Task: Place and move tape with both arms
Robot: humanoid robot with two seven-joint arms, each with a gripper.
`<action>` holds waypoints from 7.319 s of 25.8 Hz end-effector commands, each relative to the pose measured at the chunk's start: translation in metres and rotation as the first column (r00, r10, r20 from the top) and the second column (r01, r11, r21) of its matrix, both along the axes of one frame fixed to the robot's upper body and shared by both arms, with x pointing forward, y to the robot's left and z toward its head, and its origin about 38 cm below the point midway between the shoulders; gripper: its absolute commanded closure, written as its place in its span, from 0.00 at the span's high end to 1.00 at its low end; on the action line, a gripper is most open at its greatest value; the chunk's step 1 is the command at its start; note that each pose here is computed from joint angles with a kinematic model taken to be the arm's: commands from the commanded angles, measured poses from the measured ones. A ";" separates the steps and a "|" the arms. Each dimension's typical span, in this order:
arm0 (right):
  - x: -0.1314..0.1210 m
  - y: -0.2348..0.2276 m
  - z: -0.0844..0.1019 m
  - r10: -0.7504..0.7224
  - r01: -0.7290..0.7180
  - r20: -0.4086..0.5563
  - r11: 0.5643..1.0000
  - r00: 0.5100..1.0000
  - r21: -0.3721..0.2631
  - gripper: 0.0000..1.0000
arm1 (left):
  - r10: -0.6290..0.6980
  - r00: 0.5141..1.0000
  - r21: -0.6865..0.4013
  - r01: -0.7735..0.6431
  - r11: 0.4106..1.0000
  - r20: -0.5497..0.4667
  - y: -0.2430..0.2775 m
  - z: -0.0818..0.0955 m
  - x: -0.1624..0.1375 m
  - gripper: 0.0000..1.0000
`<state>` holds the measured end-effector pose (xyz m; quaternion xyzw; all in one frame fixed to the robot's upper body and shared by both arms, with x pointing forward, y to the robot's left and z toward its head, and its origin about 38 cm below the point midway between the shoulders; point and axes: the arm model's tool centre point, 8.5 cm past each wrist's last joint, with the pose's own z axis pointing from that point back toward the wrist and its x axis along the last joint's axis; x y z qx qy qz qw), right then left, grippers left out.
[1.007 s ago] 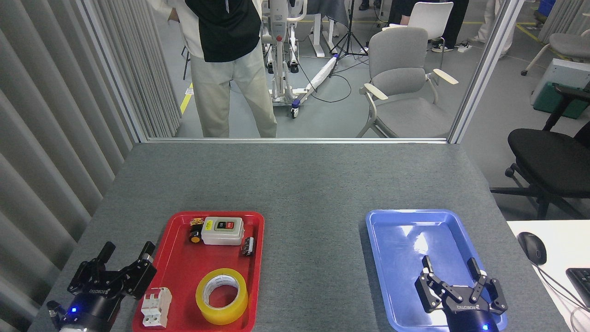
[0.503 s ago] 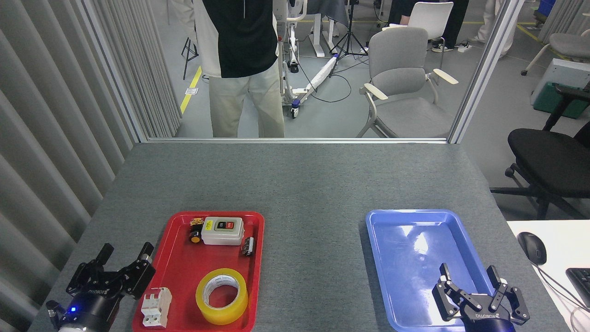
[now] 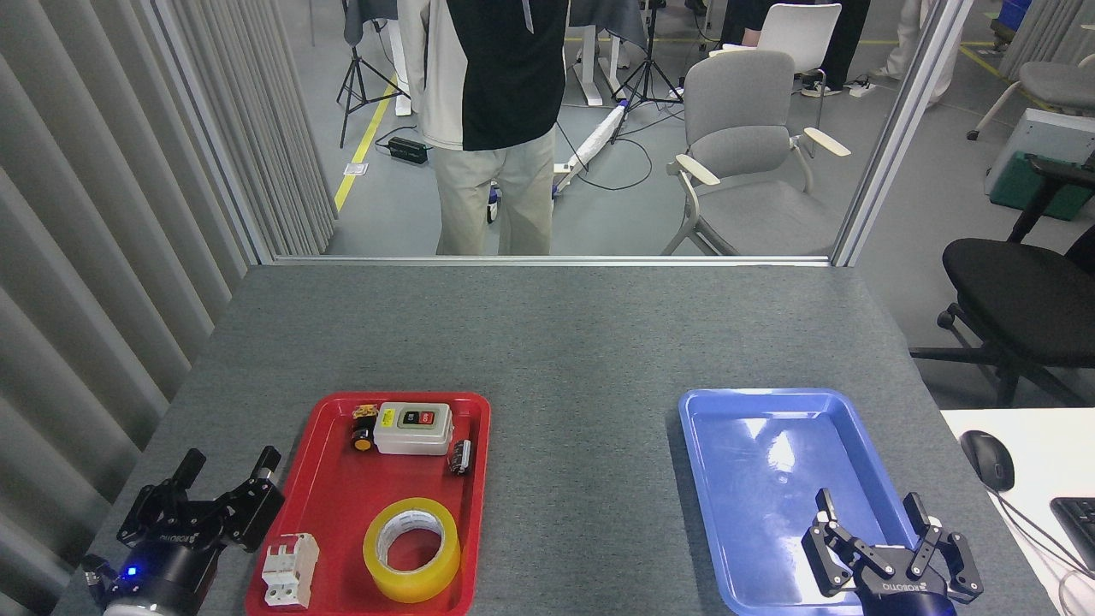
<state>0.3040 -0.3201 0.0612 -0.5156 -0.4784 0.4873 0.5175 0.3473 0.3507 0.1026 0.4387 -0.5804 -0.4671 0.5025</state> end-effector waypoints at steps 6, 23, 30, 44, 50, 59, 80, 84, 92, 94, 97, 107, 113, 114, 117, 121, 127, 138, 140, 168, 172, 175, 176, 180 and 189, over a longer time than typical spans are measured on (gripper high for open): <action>0.000 -0.002 0.000 -0.004 0.004 -0.006 1.000 1.000 0.006 1.00 | 0.004 1.000 0.002 -0.004 1.000 0.018 -0.007 0.010 0.012 1.00; 0.001 -0.001 0.003 0.037 -0.037 0.003 0.999 0.999 -0.005 1.00 | -0.241 0.966 0.066 0.248 0.967 -0.097 -0.057 0.043 0.059 1.00; 0.001 -0.001 0.003 0.045 -0.045 0.001 0.999 0.999 -0.006 1.00 | -0.345 0.912 0.162 0.383 0.909 -0.221 -0.090 0.047 0.081 1.00; 0.001 0.003 0.001 0.048 -0.048 -0.003 0.999 0.999 0.001 1.00 | -0.628 0.561 0.350 0.828 0.439 -0.540 -0.173 0.083 0.110 1.00; 0.001 0.004 -0.001 0.050 -0.050 -0.007 0.999 0.999 0.007 1.00 | -0.703 0.371 0.290 0.927 0.238 -0.607 -0.182 0.071 0.087 1.00; 0.001 0.006 -0.003 0.060 -0.060 -0.014 0.998 0.998 -0.018 1.00 | -0.617 0.265 0.217 0.964 0.153 -0.742 -0.185 0.009 0.067 0.94; -0.001 0.008 -0.006 0.075 -0.076 -0.026 0.997 0.997 -0.028 1.00 | -0.436 0.222 0.157 0.971 0.179 -0.872 -0.125 -0.034 0.046 0.73; -0.001 0.007 -0.005 0.075 -0.076 -0.026 0.997 0.997 -0.030 1.00 | -0.288 0.163 0.124 0.981 0.148 -0.944 -0.107 -0.045 0.035 0.71; -0.001 0.005 -0.005 0.077 -0.078 -0.029 0.996 0.997 -0.038 1.00 | -0.280 0.169 0.146 0.984 0.103 -0.945 -0.119 -0.031 0.039 0.69; -0.001 0.008 -0.006 0.084 -0.085 -0.031 0.996 0.996 -0.036 1.00 | -0.287 0.169 0.148 0.984 0.095 -0.943 -0.127 -0.031 0.040 0.68; -0.002 0.011 -0.007 0.088 -0.089 -0.034 0.995 0.996 -0.036 1.00 | -0.291 0.167 0.147 0.985 0.089 -0.942 -0.133 -0.033 0.040 0.65; -0.002 0.010 -0.008 0.083 -0.084 -0.034 0.996 0.996 -0.037 1.00 | -0.253 0.235 0.189 0.963 0.194 -0.938 -0.144 -0.048 0.042 0.49; 0.000 0.009 -0.007 0.082 -0.084 -0.032 0.996 0.996 -0.038 1.00 | -0.233 0.238 0.185 0.956 0.226 -0.943 -0.146 -0.051 0.042 0.38; 0.000 0.008 -0.010 0.080 -0.081 -0.038 0.996 0.996 -0.038 1.00 | -0.230 0.234 0.181 0.957 0.228 -0.945 -0.147 -0.055 0.042 0.38; 0.000 0.006 -0.015 0.075 -0.077 -0.055 0.997 0.996 -0.031 1.00 | -0.226 0.225 0.173 0.958 0.228 -0.948 -0.152 -0.062 0.042 0.38; -0.001 0.003 -0.019 0.072 -0.074 -0.065 0.997 0.995 -0.032 1.00 | -0.227 0.221 0.171 0.961 0.218 -0.949 -0.157 -0.063 0.042 0.39; 0.000 0.004 -0.019 0.073 -0.075 -0.065 0.997 0.995 -0.031 1.00 | -0.218 0.204 0.154 0.962 0.225 -0.954 -0.157 -0.074 0.038 0.00; 0.000 0.004 -0.019 0.078 -0.081 -0.065 0.996 0.995 -0.030 1.00 | -0.294 0.268 0.185 0.942 0.281 -0.917 -0.162 -0.042 0.060 0.00; 0.000 0.005 -0.019 0.086 -0.088 -0.062 0.996 0.994 -0.026 1.00 | -0.354 0.320 0.190 0.915 0.355 -0.879 -0.158 -0.014 0.073 0.00; 0.024 0.001 0.000 0.294 -0.293 0.050 0.956 0.955 -0.022 1.00 | -0.984 0.028 -0.427 0.898 0.102 -0.177 -0.283 0.034 0.060 0.00; 0.034 0.005 0.004 0.341 -0.345 0.077 0.938 0.937 0.045 1.00 | -0.987 0.026 -0.466 0.879 0.099 -0.160 -0.293 0.022 0.055 0.00; 0.039 0.017 -0.003 0.442 -0.445 0.059 0.893 0.895 0.069 1.00 | -0.986 0.038 -0.473 0.874 0.113 -0.164 -0.291 0.019 0.058 0.00; 0.041 0.024 -0.006 0.467 -0.471 0.059 0.877 0.882 0.098 1.00 | -0.985 0.042 -0.473 0.873 0.118 -0.167 -0.290 0.018 0.059 0.00; 0.056 0.040 -0.005 0.553 -0.557 0.075 0.813 0.830 0.170 1.00 | -0.985 0.051 -0.478 0.870 0.125 -0.164 -0.288 0.018 0.061 0.00; 0.074 0.070 -0.001 0.696 -0.701 0.114 0.675 0.709 0.231 1.00 | -0.989 0.053 -0.498 0.860 0.115 -0.137 -0.285 0.021 0.060 0.00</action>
